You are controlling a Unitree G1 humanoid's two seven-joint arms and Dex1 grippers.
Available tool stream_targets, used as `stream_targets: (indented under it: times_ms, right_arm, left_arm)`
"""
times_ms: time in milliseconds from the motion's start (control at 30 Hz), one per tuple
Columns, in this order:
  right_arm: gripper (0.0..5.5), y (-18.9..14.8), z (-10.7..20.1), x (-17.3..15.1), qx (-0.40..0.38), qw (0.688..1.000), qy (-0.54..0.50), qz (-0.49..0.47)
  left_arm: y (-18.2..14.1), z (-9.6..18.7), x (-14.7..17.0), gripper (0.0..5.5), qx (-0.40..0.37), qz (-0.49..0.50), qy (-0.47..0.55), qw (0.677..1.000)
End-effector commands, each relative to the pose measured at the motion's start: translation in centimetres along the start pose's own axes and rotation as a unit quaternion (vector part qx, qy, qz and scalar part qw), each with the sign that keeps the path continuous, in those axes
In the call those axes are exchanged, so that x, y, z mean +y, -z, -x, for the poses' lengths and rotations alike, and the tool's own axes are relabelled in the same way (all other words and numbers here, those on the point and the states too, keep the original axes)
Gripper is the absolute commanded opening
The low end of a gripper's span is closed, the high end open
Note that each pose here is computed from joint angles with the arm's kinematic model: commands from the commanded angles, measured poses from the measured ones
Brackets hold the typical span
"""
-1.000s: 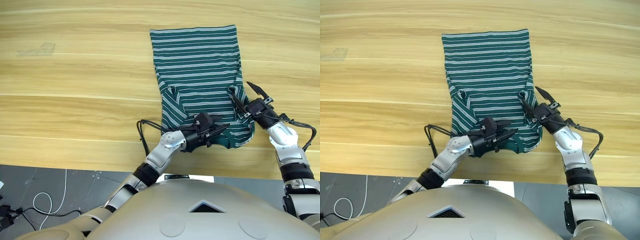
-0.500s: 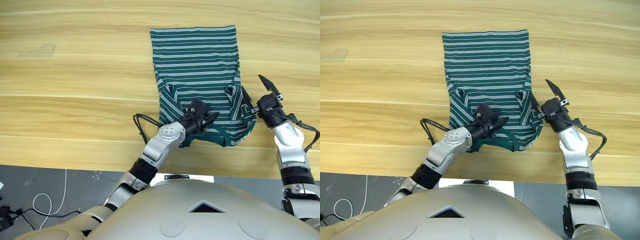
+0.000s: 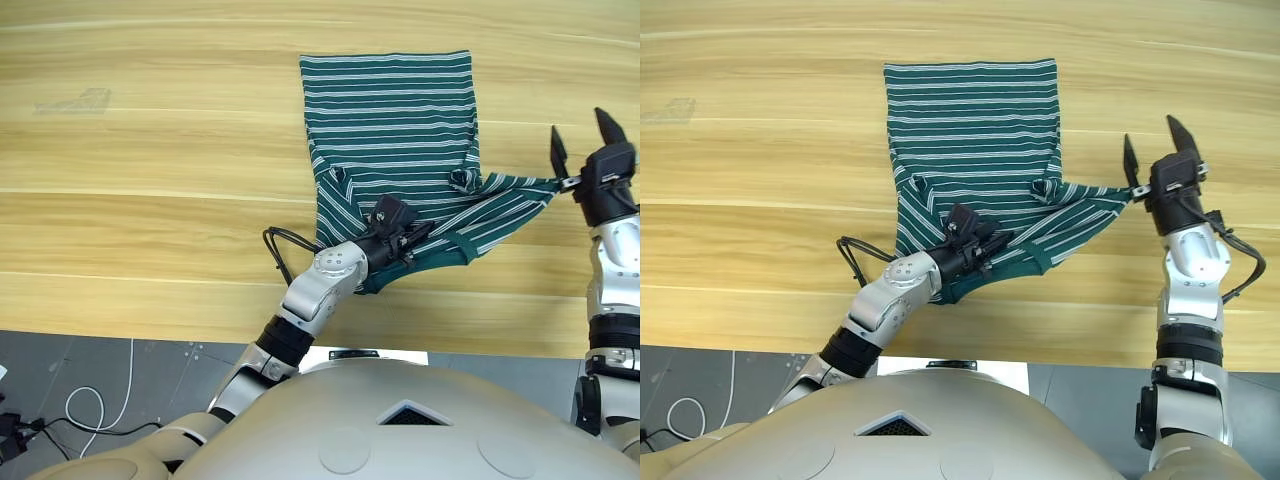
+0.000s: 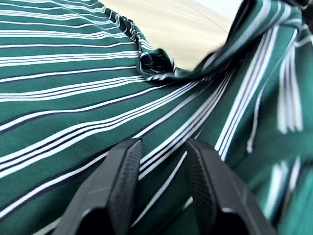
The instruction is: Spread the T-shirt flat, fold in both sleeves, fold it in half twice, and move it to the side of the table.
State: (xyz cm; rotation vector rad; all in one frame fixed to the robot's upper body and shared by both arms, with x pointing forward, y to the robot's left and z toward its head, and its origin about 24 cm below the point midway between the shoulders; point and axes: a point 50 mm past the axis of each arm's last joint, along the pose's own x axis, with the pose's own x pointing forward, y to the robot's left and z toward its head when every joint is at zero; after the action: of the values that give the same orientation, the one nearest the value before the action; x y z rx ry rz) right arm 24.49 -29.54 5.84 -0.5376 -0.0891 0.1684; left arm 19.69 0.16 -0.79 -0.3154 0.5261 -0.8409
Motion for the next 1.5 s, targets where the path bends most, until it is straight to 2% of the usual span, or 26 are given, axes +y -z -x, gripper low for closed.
stream_targets:
  times_ms: [33,333,433,533,600,667,800,867,967,1067,1133,1167,1200,1267,1333,1433,1500]
  right_arm:
    - [2.75,0.3,-0.9,-3.3,0.022,0.998,0.048,-0.019]
    - [2.75,1.5,-2.9,-7.1,0.073,0.986,0.138,-0.057]
    - [2.75,1.7,-3.0,-5.1,0.064,0.992,0.098,-0.046]
    - [2.75,2.2,-2.7,-0.2,0.057,0.998,0.013,-0.016]
    - [2.75,2.4,-2.2,1.1,0.054,0.999,-0.004,-0.007]
    - [2.75,2.5,-1.6,1.2,0.056,0.998,-0.020,0.003]
    - [2.75,3.3,1.0,2.6,0.073,0.991,-0.105,0.045]
    - [2.75,3.3,1.9,2.4,0.074,0.989,-0.109,0.066]
    - [2.75,2.1,2.3,-0.5,0.060,0.990,-0.071,0.108]
    - [2.75,1.8,5.2,-1.8,0.086,0.952,-0.135,0.261]
    - [2.75,1.4,7.5,-1.0,0.085,0.928,-0.198,0.304]
    - [2.75,1.2,8.1,-0.7,0.081,0.922,-0.216,0.312]
    - [2.75,0.8,8.2,-0.9,0.074,0.926,-0.205,0.307]
    - [2.75,0.1,7.4,-2.7,0.063,0.949,-0.120,0.284]
    - [2.75,-0.1,7.6,-3.0,0.064,0.948,-0.118,0.287]
    - [2.75,1.3,9.6,-1.1,0.095,0.913,-0.220,0.329]
    - [2.75,1.9,10.4,-0.6,0.105,0.900,-0.249,0.342]
  left_arm:
    - [10.1,2.7,1.5,1.69,0.212,0.086,-0.120,0.966]
    - [10.9,2.8,1.6,1.69,0.213,0.090,-0.128,0.964]
    - [10.1,2.4,1.5,1.69,0.188,0.078,-0.117,0.972]
    - [7.2,1.7,0.9,1.69,0.102,0.000,-0.074,0.992]
    - [4.3,1.5,-0.4,1.69,0.006,-0.074,-0.021,0.997]
    - [1.3,2.1,-2.8,1.69,-0.094,-0.162,0.048,0.981]
    - [-3.6,4.2,-6.2,1.69,-0.231,-0.248,0.106,0.935]
    - [-5.5,5.3,-6.9,1.69,-0.273,-0.287,0.106,0.912]
    - [-7.2,6.2,-6.7,1.69,-0.301,-0.301,0.090,0.900]
    - [-7.8,6.7,-5.5,1.69,-0.305,-0.296,0.074,0.902]
    - [-8.2,7.6,-3.6,1.69,-0.311,-0.286,0.047,0.905]
    - [-8.4,8.1,-2.9,1.69,-0.315,-0.285,0.032,0.905]
    - [-8.9,8.8,-0.5,1.69,-0.316,-0.293,-0.028,0.902]
    - [-9.2,10.5,4.8,1.69,-0.298,-0.291,-0.158,0.895]
    - [-8.6,11.6,8.0,1.69,-0.274,-0.290,-0.230,0.887]
    - [-8.5,13.0,10.1,1.69,-0.269,-0.291,-0.285,0.873]
    - [-9.1,14.2,10.8,1.69,-0.284,-0.293,-0.307,0.860]
